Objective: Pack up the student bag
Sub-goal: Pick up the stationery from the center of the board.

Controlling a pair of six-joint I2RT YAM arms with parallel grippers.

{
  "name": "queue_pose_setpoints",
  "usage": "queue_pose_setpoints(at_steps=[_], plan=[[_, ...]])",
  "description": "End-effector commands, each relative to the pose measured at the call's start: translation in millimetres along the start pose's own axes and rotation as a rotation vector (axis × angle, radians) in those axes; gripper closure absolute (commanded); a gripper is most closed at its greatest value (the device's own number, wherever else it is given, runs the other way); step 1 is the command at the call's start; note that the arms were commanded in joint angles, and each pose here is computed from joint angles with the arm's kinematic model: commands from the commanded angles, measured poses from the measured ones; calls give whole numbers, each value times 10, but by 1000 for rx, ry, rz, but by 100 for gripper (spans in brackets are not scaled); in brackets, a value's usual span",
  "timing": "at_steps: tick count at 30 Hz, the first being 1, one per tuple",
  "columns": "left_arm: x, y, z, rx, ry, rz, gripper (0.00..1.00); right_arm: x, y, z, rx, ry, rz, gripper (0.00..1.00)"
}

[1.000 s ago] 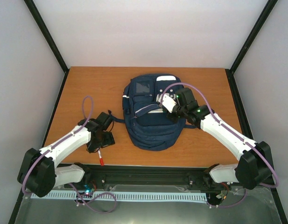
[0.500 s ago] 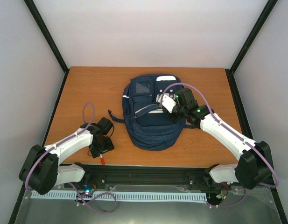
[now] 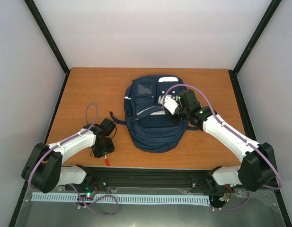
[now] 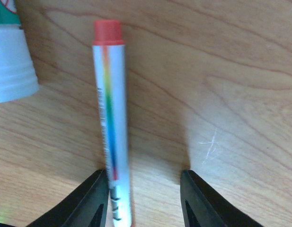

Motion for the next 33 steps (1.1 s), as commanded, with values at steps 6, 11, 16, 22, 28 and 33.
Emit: queue_pose_setpoints(at_steps=[6,11,16,22,28,33], plan=[[49,-29,-186,53,74,9,69,31,-112,33,-7,-32,-67,93],[62,-1,-272,92,111,31,76,33,-110,32,-8,-32,-66,93],[45,86,-492,202,165,56,80,30,-115,32,-8,-30,-68,93],[76,325,-798,396,133,87,86,34,-109,25,-6,-27,-64,93],[179,479,-865,523,40,98,91,24,-110,22,-8,-22,-66,93],[124,440,-817,589,-60,24,91,15,-112,16,-7,-20,-67,93]])
Point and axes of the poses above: each gripper's point midway between its finger pads, its own x axis out along the fingers, its own z axis along the line the jaws close on, y = z × x, the point moved 4 cm from there along -x, back along the fingers, and after that the axes turned 8 degrees about -x, right-handed, at the moved point
